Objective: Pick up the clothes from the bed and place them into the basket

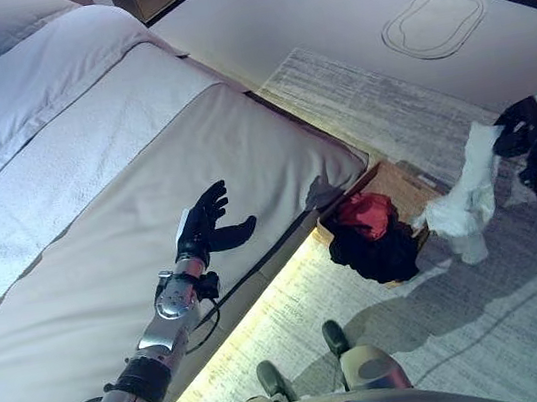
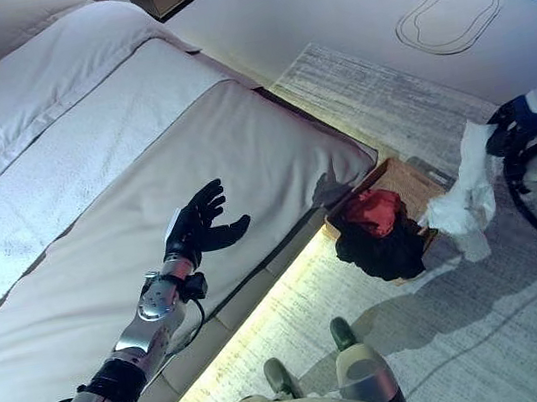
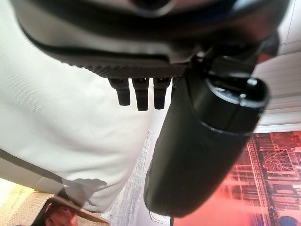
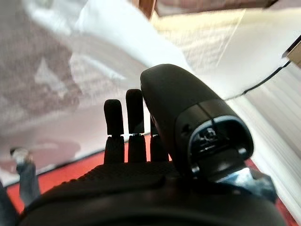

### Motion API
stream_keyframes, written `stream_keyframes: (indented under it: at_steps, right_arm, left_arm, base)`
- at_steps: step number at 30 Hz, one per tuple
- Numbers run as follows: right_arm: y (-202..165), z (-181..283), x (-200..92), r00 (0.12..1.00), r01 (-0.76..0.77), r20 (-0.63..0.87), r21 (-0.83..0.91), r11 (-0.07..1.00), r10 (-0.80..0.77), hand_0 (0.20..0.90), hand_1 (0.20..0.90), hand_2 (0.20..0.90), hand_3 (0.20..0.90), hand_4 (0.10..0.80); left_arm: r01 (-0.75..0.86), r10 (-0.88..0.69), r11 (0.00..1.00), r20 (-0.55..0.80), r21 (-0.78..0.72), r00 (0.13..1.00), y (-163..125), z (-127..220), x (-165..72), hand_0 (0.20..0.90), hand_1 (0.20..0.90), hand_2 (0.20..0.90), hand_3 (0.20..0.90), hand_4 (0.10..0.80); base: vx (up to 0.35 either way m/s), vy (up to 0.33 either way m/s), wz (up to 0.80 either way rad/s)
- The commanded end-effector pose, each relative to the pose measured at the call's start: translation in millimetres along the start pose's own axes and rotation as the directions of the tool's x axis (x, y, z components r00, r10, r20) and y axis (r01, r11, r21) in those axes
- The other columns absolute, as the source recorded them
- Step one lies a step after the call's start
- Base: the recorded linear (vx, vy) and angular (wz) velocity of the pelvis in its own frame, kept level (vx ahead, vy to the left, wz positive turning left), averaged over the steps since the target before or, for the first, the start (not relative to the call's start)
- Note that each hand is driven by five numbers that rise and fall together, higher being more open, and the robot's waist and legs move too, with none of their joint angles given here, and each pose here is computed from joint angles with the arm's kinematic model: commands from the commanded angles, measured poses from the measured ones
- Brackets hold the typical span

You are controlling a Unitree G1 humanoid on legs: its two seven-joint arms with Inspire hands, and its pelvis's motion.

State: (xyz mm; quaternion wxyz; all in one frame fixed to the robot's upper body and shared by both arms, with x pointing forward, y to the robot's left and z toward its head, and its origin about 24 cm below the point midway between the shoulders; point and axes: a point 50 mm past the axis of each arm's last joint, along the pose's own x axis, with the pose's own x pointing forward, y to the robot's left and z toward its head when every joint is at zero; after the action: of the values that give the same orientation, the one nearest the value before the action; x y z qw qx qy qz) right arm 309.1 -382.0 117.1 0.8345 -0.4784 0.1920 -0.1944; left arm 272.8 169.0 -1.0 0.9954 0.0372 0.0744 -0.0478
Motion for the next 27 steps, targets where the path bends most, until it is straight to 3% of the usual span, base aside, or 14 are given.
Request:
stream_keyframes:
  at_steps: [1,11,21,26,27]
  right_arm:
    - [-51.7,34.5,6.2,0.97,0.197,0.142,0.02,0.98,-0.198,0.3,0.3,0.3,0.2,0.1]
    - [-36.7,33.5,5.9,0.966,0.22,0.126,0.046,0.974,-0.224,0.3,0.3,0.3,0.2,0.1]
    - [-48.7,36.3,2.9,0.934,0.32,0.123,0.134,0.938,-0.337,0.3,0.3,0.3,0.2,0.1]
    - [-40.7,38.0,3.5,0.954,0.257,0.129,0.104,0.961,-0.269,0.3,0.3,0.3,0.2,0.1]
    - [-37.5,36.6,3.7,0.96,0.238,0.127,0.093,0.967,-0.249,0.519,0.519,0.519,0.455,0.355]
  left_arm:
    - [0.002,-0.007,1.0,0.146,0.032,0.989,-0.8,28.3,13.3,0.9,0.9,0.9,0.9,0.8]
    - [0.013,-0.02,0.999,0.161,0.044,0.987,0.6,32.4,13.2,0.9,0.9,0.9,0.9,0.8]
    - [0.011,-0.019,0.999,0.158,0.053,0.987,4.1,30.2,10.2,0.9,0.9,0.9,0.9,0.8]
    - [0.016,-0.024,0.998,0.145,0.057,0.989,5.1,26.8,9.0,0.9,0.9,0.9,0.9,0.8]
    - [0.016,-0.025,0.998,0.142,0.058,0.99,5.6,26.1,8.7,0.9,0.9,0.9,0.9,0.8]
  base:
    - [0.0,0.0,0.0]
    - [-0.014,-0.017,0.04]
    - [0.001,-0.003,0.02]
    - [0.021,-0.007,0.0]
    - [0.037,-0.024,0.0]
